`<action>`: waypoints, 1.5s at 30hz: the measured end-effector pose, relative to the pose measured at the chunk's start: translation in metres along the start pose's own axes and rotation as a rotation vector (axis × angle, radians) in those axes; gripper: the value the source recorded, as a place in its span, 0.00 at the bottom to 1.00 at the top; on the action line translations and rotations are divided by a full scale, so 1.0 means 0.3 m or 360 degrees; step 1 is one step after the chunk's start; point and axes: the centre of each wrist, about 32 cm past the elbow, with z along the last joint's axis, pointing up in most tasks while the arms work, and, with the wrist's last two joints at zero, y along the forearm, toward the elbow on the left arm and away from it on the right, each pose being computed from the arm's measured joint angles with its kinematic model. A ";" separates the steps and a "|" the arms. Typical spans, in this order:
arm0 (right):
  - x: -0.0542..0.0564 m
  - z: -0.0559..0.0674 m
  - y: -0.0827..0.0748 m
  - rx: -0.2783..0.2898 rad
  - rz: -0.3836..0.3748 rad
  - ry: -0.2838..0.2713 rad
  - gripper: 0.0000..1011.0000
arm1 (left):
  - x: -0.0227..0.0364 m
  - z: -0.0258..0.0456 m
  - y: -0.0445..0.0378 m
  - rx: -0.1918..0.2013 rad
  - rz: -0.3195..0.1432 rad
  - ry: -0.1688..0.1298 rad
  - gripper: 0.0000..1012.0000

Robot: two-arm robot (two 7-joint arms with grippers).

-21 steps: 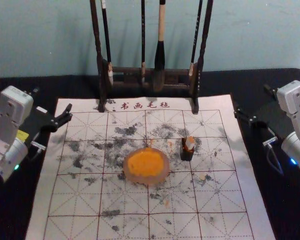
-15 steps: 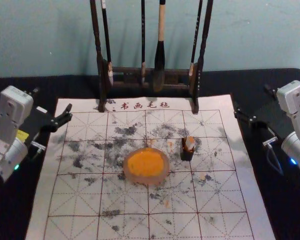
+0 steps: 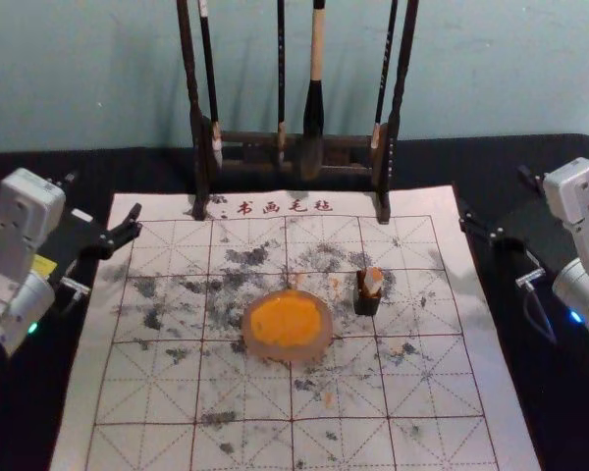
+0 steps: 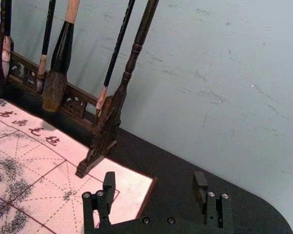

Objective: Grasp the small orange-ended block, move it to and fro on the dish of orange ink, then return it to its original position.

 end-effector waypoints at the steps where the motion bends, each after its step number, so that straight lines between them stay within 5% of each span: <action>1: 0.000 0.000 0.000 0.0000 0.0000 0.0000 0.99 | 0.000 0.000 0.000 0.0000 0.0000 0.0000 0.99; 45: 0.000 0.000 0.000 0.0000 0.0000 0.0000 0.99 | 0.000 0.000 0.000 0.0000 0.0000 0.0000 0.99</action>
